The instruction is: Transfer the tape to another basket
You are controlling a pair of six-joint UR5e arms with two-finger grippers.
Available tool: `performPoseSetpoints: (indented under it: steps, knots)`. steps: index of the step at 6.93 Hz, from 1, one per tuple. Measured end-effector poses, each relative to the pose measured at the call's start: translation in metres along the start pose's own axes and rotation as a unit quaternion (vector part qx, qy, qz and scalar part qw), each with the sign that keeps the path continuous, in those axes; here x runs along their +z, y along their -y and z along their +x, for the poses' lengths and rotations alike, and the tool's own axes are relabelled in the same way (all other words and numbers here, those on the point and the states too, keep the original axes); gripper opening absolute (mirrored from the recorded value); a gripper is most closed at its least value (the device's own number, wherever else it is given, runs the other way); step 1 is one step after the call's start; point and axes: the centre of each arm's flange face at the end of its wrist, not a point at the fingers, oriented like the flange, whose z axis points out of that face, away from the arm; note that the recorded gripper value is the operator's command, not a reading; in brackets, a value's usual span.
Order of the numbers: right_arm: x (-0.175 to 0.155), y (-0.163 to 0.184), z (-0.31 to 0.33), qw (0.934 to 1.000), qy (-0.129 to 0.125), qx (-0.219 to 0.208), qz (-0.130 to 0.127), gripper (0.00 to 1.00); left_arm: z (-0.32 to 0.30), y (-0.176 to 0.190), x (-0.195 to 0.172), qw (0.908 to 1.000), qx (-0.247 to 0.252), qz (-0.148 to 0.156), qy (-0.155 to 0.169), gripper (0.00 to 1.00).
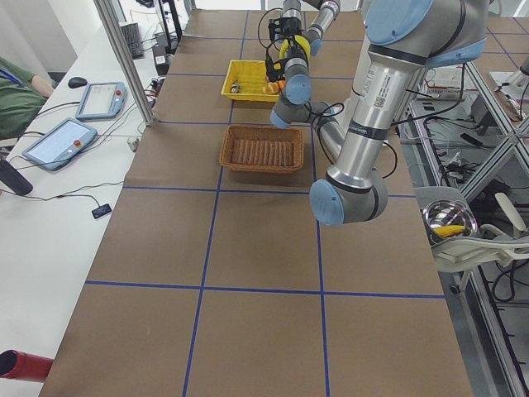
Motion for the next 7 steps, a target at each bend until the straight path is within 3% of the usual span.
performPoseSetpoints:
  steps: [2, 3, 4, 5, 7]
  knots:
    - [-0.031, 0.015, 0.013, 0.9991, -0.037, -0.021, -0.010, 1.00, 0.001, 0.004, -0.004, 1.0000, -0.001, 0.006, 0.001, 0.00]
    - [-0.062, 0.042, 0.014, 0.9966, -0.072, -0.038, -0.012, 1.00, 0.001, 0.010, -0.009, 0.9999, 0.002, 0.015, 0.005, 0.00]
    - [-0.102, 0.080, 0.008, 0.9918, -0.113, -0.059, 0.003, 1.00, 0.002, 0.025, -0.019, 0.9989, 0.012, 0.039, 0.020, 0.00]
    - [-0.140, 0.116, 0.002, 0.9825, -0.150, -0.106, 0.032, 1.00, 0.003, 0.047, -0.031, 0.9951, 0.035, 0.069, 0.061, 0.00]
    - [-0.194, 0.172, -0.006, 0.9442, -0.230, -0.224, 0.073, 1.00, 0.002, 0.079, -0.037, 0.9746, 0.099, 0.104, 0.172, 0.00]
